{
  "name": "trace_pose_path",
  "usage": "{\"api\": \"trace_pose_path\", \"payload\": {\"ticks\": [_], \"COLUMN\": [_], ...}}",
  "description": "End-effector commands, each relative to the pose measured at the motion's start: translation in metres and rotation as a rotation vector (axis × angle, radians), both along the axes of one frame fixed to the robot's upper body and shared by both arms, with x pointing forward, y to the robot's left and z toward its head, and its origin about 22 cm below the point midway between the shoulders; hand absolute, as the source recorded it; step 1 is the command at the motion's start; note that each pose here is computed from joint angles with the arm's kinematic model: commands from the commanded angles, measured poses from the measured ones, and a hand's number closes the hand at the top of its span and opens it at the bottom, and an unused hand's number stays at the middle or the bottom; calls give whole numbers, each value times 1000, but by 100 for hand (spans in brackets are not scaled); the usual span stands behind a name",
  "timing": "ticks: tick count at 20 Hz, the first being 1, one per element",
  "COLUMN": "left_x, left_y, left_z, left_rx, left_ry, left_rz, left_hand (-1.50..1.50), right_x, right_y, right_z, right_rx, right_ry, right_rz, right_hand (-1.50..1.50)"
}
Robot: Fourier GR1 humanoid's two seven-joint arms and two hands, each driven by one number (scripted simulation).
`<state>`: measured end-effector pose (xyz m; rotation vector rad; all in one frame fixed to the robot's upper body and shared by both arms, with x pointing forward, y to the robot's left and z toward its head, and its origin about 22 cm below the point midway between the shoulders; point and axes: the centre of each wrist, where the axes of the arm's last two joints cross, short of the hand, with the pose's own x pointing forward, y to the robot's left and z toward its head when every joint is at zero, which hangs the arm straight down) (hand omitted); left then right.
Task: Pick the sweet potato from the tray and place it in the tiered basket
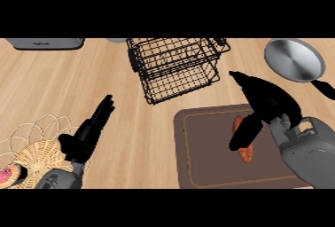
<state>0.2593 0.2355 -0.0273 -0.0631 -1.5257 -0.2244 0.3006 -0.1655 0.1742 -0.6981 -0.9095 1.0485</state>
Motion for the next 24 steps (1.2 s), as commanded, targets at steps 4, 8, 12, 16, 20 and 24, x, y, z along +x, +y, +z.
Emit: {"api": "trace_pose_path", "payload": {"ticks": [4, 8, 12, 16, 20, 24], "left_x": [5, 1, 19, 7, -5, 5], "left_y": [0, 7, 12, 6, -9, 7], "left_z": [13, 6, 10, 11, 8, 4], "left_rx": [-3, -4, -8, 4, 4, -10], "left_ry": [-3, -3, 3, -9, 5, -6], "left_rz": [-12, -6, 0, -11, -20, 4], "left_hand": [0, 0, 0, 0, 0, 0], "right_x": [-8, -3, -1, -4, -12, -12], "right_y": [11, 5, -2, 1, -11, -15], "right_z": [-1, -35, -29, -64, -62, -77], "right_rx": [-199, -261, -235, -183, -227, -245], "right_ry": [5, 119, 141, 141, 139, 165], "right_rz": [-190, -230, -238, -243, -275, -298], "right_hand": [-150, -150, -150, -150, -150, -150]}}
